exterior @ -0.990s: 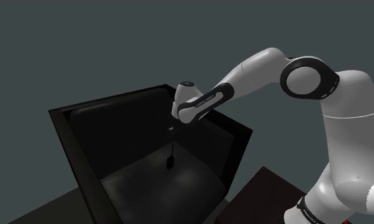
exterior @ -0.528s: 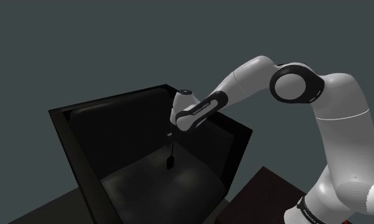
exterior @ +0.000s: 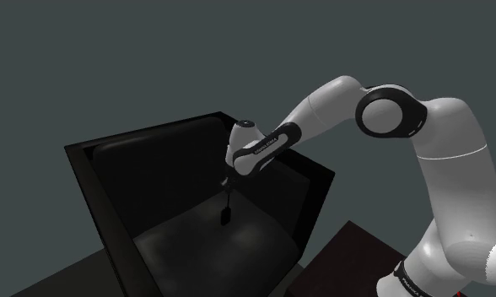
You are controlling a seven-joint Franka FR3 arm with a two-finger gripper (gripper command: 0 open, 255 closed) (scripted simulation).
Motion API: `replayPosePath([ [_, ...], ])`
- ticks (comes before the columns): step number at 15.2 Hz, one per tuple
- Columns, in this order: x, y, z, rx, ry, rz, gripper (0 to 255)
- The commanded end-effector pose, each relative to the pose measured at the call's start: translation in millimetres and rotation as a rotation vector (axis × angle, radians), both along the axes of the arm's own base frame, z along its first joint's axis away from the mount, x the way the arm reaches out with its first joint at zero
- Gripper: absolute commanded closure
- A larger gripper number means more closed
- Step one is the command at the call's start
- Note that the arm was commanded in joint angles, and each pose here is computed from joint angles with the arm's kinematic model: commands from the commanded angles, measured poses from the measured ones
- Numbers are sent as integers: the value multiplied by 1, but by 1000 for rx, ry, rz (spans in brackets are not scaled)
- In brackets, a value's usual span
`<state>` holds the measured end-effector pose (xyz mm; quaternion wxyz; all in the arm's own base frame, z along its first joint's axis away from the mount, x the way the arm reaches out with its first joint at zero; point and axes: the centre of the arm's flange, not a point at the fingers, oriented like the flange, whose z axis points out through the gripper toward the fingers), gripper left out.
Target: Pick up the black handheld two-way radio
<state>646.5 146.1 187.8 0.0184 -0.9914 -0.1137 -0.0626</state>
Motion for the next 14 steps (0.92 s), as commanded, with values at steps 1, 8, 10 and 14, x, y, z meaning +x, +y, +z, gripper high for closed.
replayPosePath([
  [1, 0, 0, 0, 0, 1, 0, 255],
  [8, 0, 0, 21, 0, 0, 0, 255],
  [10, 0, 0, 32, 0, 0, 0, 255],
  [14, 0, 0, 53, 0, 0, 0, 255],
])
